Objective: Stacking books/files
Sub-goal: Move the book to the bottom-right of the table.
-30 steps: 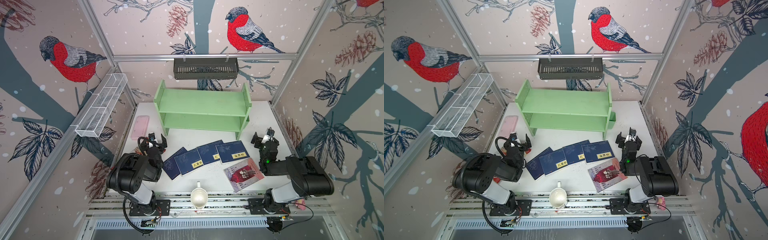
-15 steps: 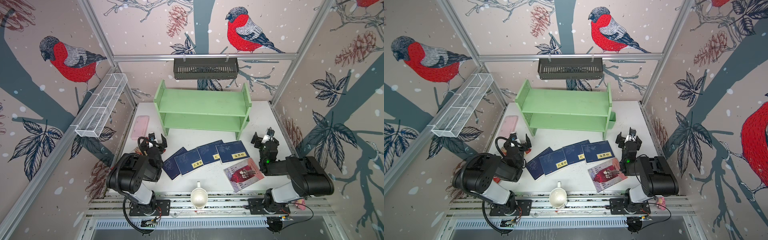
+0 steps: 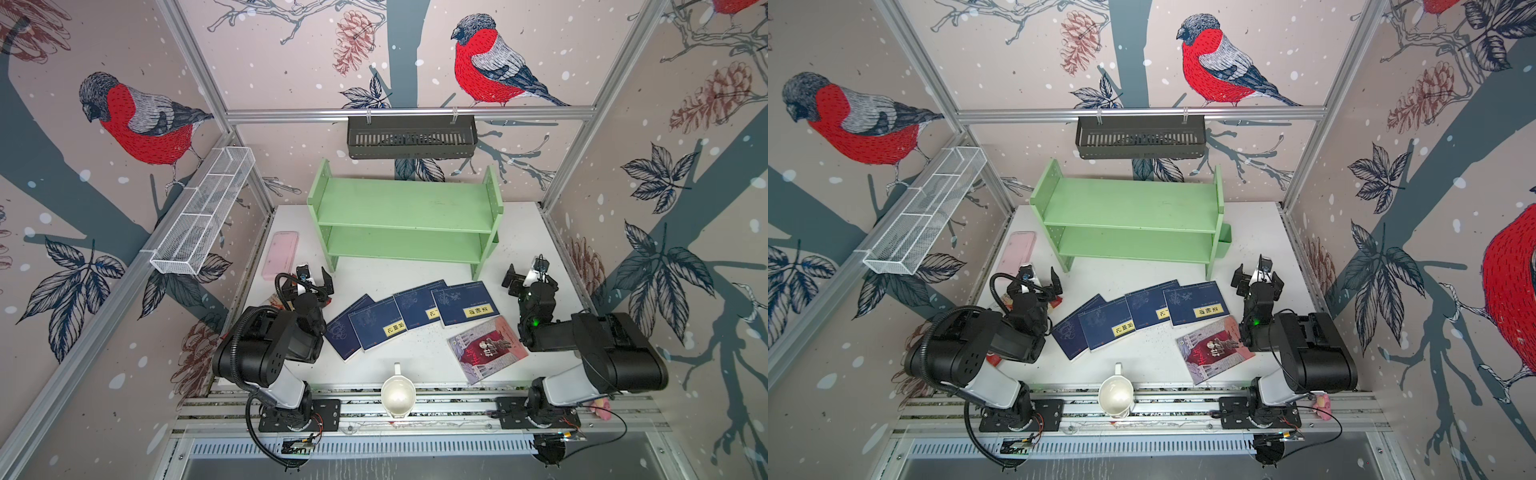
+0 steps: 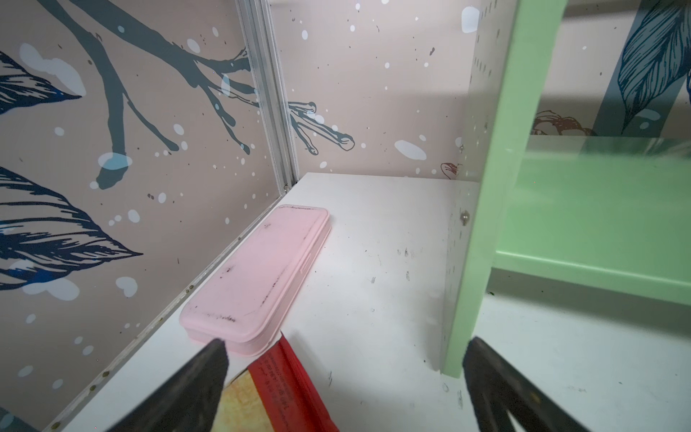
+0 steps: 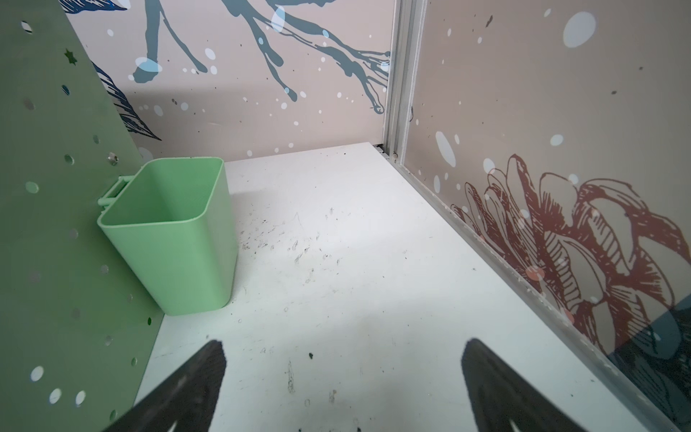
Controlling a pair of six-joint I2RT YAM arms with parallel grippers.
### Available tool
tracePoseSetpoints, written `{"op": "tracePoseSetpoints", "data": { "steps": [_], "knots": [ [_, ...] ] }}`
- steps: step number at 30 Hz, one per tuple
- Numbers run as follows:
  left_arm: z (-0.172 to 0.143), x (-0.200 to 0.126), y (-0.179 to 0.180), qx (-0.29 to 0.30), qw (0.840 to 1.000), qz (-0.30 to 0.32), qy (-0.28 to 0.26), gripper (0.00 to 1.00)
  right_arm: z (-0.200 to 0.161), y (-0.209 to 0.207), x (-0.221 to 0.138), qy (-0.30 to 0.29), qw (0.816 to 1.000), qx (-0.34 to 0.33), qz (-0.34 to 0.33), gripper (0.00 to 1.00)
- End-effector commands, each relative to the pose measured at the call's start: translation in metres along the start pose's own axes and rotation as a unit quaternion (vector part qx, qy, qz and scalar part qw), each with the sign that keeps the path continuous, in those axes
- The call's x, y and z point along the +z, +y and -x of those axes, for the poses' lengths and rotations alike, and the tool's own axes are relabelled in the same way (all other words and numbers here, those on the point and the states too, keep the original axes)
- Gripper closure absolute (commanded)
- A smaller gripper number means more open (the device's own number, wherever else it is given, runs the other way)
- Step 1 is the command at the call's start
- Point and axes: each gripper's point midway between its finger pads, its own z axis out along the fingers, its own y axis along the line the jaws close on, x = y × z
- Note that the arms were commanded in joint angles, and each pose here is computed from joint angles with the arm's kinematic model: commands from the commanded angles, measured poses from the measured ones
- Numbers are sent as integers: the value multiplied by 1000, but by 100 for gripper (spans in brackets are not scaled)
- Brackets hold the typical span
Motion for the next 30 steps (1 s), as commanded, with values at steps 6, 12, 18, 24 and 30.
{"op": "tracePoseSetpoints", "data": {
  "steps": [6,12,18,24,30],
  "knots": [
    [8,4,-1,-9,1000,-14,-10,2,24,-9,-1,-32,998,11,-45,0],
    [22,-6,-12,7,998,-50,-23,2,36,-16,16,74,991,42,-106,0],
    [36,-13,-25,46,996,-73,-17,2,36,0,-8,129,980,41,-144,0],
    [44,-10,-38,83,990,-103,49,2,26,27,-47,185,974,106,-79,0],
    [50,-20,-62,99,971,-181,121,2,8,58,-84,262,951,166,18,1]
  ]
}}
